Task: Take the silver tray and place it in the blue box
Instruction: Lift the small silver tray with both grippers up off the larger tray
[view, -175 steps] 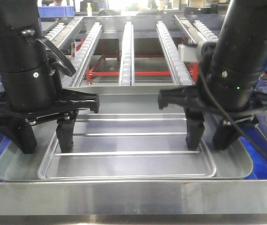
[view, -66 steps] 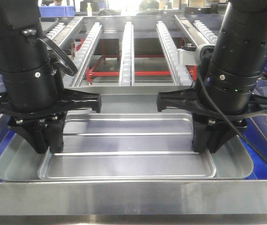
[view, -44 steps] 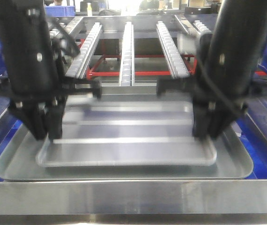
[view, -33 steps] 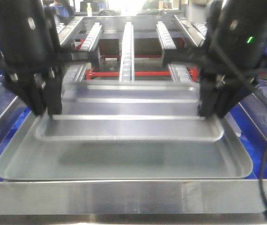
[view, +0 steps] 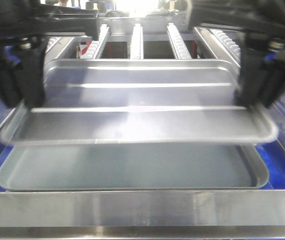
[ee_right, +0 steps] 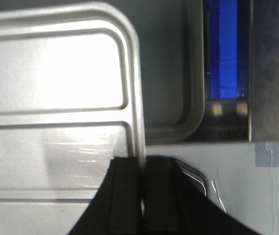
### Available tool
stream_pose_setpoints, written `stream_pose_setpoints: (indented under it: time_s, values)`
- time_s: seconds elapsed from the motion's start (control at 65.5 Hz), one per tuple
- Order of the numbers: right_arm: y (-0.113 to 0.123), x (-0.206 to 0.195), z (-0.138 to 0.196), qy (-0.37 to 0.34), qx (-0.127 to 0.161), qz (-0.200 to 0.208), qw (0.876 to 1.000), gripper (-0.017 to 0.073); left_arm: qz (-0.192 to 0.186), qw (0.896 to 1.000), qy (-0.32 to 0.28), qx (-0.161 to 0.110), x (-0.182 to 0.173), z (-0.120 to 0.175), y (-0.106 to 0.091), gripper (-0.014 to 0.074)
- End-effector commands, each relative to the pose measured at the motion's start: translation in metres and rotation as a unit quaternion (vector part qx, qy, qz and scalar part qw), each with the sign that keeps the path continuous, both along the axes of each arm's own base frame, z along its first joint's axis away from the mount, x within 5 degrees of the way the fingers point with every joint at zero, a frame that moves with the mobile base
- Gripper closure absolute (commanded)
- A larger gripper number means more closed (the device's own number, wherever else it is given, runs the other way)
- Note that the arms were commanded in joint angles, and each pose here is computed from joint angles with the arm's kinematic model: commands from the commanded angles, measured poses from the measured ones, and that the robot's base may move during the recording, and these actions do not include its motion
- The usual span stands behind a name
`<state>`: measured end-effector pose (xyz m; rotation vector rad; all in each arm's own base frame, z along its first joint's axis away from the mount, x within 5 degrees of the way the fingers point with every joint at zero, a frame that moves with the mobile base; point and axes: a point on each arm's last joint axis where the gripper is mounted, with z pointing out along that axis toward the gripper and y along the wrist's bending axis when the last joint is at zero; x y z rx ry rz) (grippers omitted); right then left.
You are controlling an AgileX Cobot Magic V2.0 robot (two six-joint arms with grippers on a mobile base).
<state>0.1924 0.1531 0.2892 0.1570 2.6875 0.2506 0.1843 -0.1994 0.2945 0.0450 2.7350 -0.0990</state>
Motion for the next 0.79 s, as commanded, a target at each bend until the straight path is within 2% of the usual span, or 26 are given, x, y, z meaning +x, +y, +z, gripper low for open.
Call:
stream_pose_setpoints:
  time_s: [0.0,0.198,0.351,0.595,0.778]
  values:
    - [0.0,-0.016,0.014,-0.038,0.032,0.007,0.999,0.0508,0.001,0.999,-0.022,-0.03,-0.016,0.015,0.007,0.0608]
    - [0.007,-0.045,-0.002,-0.025,0.028,0.025,0.999,0.0508,-0.012,0.999,-0.018,-0.041,-0.04,0.014,0.021,0.0608]
    - [0.011,-0.05,-0.003,-0.028,0.024,0.038,0.999,0.0508,-0.012,0.998,-0.021,-0.051,-0.046,0.017,0.029,0.0608]
    - [0.01,-0.05,-0.003,-0.029,0.022,0.038,0.999,0.0508,-0.02,0.999,-0.006,-0.036,-0.05,0.006,0.034,0.0608]
    - [0.008,-0.044,0.004,-0.04,0.029,0.026,0.998,0.0508,-0.022,0.999,-0.008,-0.039,-0.05,0.004,0.034,0.0608]
